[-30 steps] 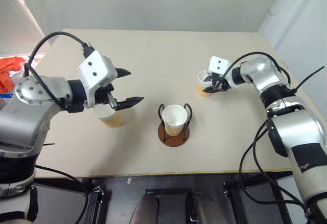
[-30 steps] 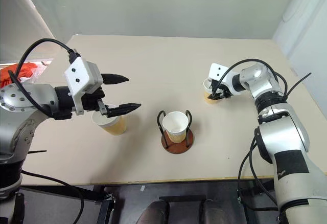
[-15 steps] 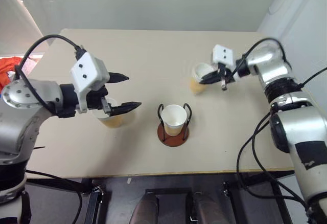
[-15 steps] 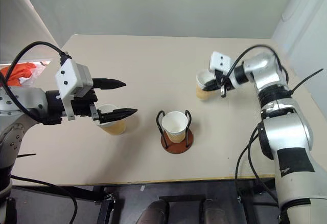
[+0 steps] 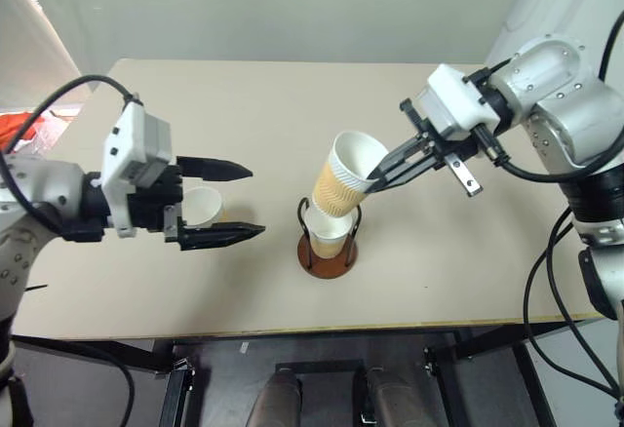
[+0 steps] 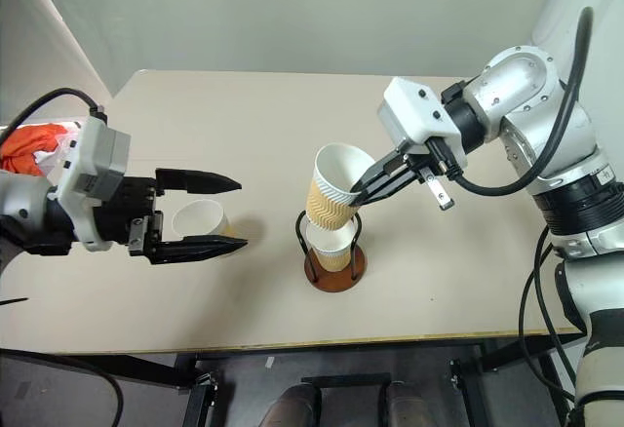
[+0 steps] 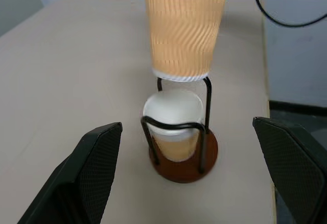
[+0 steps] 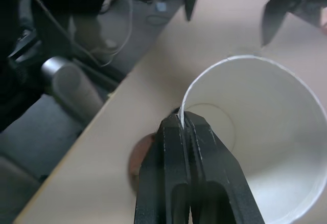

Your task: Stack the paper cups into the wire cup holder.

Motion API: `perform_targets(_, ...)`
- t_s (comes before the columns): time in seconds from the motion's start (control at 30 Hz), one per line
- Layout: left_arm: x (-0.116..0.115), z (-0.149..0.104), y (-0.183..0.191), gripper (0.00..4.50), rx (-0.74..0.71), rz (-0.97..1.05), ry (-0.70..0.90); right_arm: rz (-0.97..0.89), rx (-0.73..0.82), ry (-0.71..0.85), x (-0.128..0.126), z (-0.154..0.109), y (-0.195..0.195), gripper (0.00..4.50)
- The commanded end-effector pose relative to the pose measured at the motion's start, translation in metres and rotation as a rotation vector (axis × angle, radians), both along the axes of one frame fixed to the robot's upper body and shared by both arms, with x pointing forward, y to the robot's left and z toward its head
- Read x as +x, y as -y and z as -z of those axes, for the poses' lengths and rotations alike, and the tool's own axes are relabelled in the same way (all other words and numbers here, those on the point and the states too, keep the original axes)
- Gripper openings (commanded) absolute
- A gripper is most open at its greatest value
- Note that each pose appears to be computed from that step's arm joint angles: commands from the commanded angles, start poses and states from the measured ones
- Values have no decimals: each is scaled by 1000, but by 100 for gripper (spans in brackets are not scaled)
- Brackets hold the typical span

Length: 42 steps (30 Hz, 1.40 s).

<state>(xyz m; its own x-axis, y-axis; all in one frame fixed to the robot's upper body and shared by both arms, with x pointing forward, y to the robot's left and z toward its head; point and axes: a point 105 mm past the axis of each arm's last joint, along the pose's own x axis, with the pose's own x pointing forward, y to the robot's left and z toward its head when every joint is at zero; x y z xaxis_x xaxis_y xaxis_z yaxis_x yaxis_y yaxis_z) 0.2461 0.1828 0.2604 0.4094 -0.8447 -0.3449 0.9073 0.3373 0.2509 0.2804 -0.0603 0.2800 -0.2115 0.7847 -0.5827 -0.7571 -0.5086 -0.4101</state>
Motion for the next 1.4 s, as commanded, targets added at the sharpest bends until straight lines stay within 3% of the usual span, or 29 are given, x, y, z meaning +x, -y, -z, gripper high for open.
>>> perform_targets(0.03,3,-8,-11,450,9,-38,47,-37,-27,55,3,-1,-12,1)
perform_targets(0.37,2,1,-18,450,44,-87,47,-49,-118,129,16,25,-20,1)
perform_targets(0.7,6,-3,-27,450,51,-162,87,-76,-142,171,19,28,-21,1)
perform_targets(1.0,9,-3,-40,450,135,-163,92,-43,-134,172,25,24,-17,294)
perform_targets(1.17,7,1,-54,450,283,-76,32,73,57,41,35,-7,-10,449)
perform_targets(1.4,27,28,-57,450,464,0,-6,163,395,-255,23,-33,-7,449)
